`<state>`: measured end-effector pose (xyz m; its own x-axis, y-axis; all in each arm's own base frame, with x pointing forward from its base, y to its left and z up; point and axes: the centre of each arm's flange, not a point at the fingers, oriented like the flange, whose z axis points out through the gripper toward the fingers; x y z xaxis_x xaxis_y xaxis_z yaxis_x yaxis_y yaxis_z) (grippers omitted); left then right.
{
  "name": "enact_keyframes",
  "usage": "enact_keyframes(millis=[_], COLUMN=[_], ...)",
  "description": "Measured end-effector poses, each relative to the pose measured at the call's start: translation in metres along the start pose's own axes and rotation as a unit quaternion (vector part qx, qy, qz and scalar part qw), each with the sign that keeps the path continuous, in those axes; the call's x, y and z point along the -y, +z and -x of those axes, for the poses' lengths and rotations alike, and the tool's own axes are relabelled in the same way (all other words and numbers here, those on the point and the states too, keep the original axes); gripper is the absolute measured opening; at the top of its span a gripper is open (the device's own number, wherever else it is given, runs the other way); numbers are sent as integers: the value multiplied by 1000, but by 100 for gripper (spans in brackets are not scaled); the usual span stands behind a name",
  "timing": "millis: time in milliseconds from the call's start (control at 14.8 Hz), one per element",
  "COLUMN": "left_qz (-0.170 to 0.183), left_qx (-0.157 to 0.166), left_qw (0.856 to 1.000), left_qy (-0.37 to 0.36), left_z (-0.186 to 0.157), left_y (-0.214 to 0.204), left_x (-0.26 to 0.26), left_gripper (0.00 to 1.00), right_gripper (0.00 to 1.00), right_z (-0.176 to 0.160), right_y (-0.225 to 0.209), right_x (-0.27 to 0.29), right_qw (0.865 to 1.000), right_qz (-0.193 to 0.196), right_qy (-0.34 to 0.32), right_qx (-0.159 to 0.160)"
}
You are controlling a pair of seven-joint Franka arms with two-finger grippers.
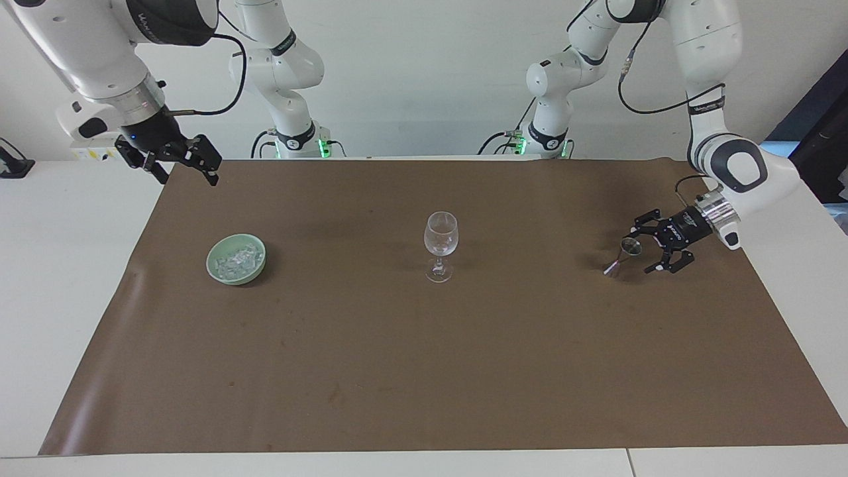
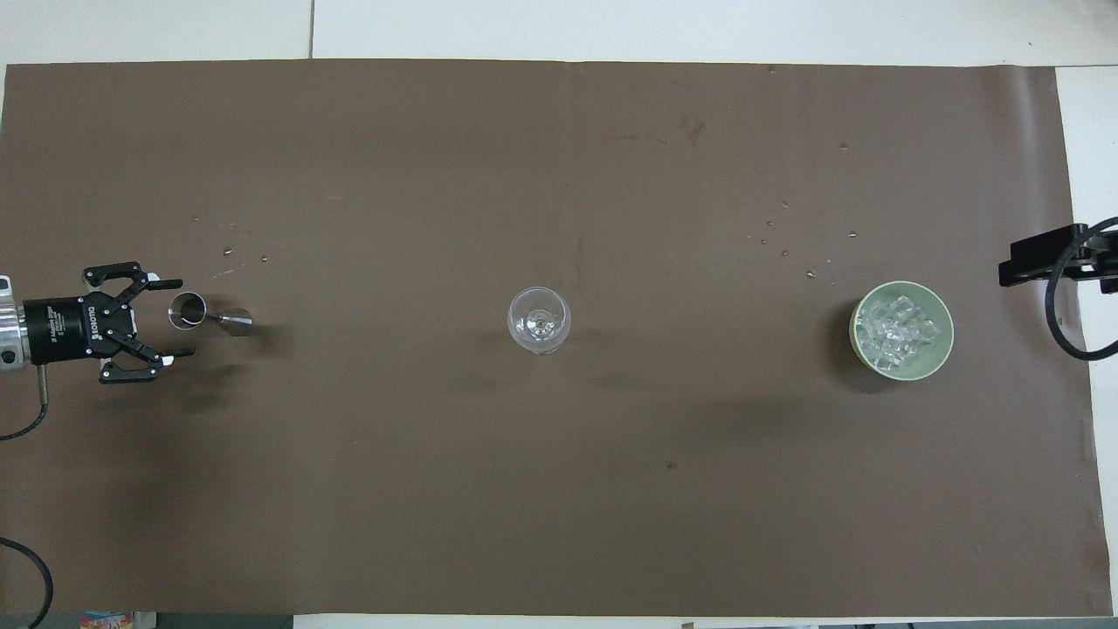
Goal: Pour wine and add ice with both arms
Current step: 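Close the left gripper around the small metal cup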
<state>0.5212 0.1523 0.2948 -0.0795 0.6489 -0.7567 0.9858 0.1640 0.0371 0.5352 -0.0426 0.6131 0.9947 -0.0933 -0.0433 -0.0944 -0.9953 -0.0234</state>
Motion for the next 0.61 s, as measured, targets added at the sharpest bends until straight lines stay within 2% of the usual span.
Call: enact_keyframes(millis=[136, 610], left_qz=[11, 19], left_qx=[11, 37], left_qw=[1000, 999], left_qy=[-5, -31], left_z=[-4, -14], left_y=[7, 23], left_x=[5, 19], left_gripper=[100, 100], right_gripper=[100, 100], right_z=[0, 0], right_y=[0, 0], right_x=[0, 0], right_qw=[1000, 1000], right_qz=[0, 0], right_qy=[0, 0], right_qx=[0, 0])
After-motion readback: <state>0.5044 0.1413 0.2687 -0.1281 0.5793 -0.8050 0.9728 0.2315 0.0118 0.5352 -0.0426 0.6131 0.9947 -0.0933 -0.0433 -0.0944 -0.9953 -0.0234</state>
